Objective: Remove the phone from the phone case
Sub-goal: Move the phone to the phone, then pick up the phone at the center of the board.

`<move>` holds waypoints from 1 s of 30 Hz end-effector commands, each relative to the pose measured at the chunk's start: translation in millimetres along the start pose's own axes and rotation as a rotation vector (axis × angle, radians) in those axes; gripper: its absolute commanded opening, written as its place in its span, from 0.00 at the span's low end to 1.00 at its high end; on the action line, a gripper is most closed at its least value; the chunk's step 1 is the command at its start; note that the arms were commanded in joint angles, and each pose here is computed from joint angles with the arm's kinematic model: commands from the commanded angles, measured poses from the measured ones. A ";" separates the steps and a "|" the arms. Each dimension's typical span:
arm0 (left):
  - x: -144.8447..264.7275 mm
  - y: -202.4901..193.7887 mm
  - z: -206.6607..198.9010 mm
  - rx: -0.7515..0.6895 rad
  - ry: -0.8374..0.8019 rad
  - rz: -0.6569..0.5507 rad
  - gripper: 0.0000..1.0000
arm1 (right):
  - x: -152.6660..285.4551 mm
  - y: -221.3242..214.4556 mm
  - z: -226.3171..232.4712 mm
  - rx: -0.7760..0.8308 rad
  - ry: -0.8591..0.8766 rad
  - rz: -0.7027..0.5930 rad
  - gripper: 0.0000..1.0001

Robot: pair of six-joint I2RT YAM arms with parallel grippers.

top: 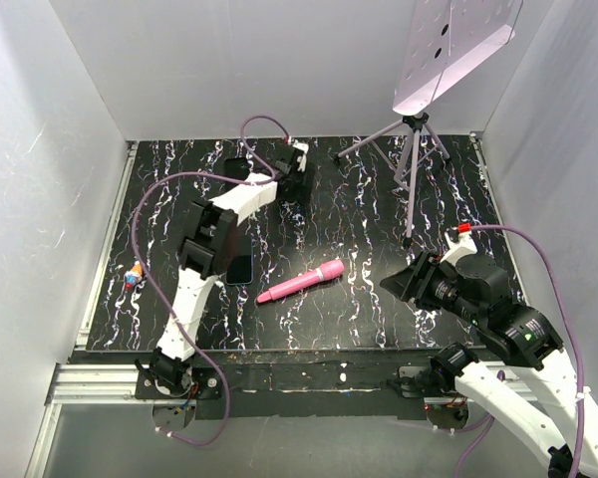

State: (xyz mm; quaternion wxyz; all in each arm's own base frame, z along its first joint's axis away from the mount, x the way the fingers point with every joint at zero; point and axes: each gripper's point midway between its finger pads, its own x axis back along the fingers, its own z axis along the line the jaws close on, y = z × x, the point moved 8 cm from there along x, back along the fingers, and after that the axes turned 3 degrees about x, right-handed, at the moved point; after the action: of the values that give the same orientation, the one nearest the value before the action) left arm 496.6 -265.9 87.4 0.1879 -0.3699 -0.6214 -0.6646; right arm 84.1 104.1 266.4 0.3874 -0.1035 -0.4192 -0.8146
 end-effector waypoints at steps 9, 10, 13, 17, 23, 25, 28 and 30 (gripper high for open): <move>82.6 -63.5 9.0 -0.035 -0.024 0.199 0.98 | -18.2 -2.8 3.4 0.011 0.054 0.032 0.61; 78.4 -61.0 9.2 -0.039 -0.008 0.208 0.98 | -17.9 -2.9 3.1 0.009 0.054 0.030 0.61; 60.9 -48.2 9.7 -0.052 0.015 0.194 0.98 | -15.5 -3.9 1.5 0.008 0.049 0.027 0.61; 36.6 -36.4 18.5 -0.033 0.057 0.206 0.98 | -11.4 -3.5 -0.9 0.007 0.033 0.011 0.61; 21.9 -37.6 18.3 -0.051 0.031 0.221 0.89 | -8.2 -3.2 -1.4 0.013 0.024 0.011 0.61; 20.2 -40.5 19.0 -0.057 0.034 0.231 0.72 | -9.5 -2.7 -0.9 0.013 0.025 0.010 0.61; 28.8 -44.1 19.9 -0.066 0.029 0.242 0.40 | -10.5 -1.2 0.9 0.019 0.025 0.016 0.61; 38.6 -51.2 21.7 -0.091 0.012 0.238 0.27 | -11.5 0.1 2.0 0.027 0.021 0.022 0.61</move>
State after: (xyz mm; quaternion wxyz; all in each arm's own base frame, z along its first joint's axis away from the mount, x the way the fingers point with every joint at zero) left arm 467.0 -245.5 93.4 0.2282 -0.4117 -0.5827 -0.6625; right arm 86.2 110.8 250.6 0.4119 -0.1115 -0.4150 -0.8036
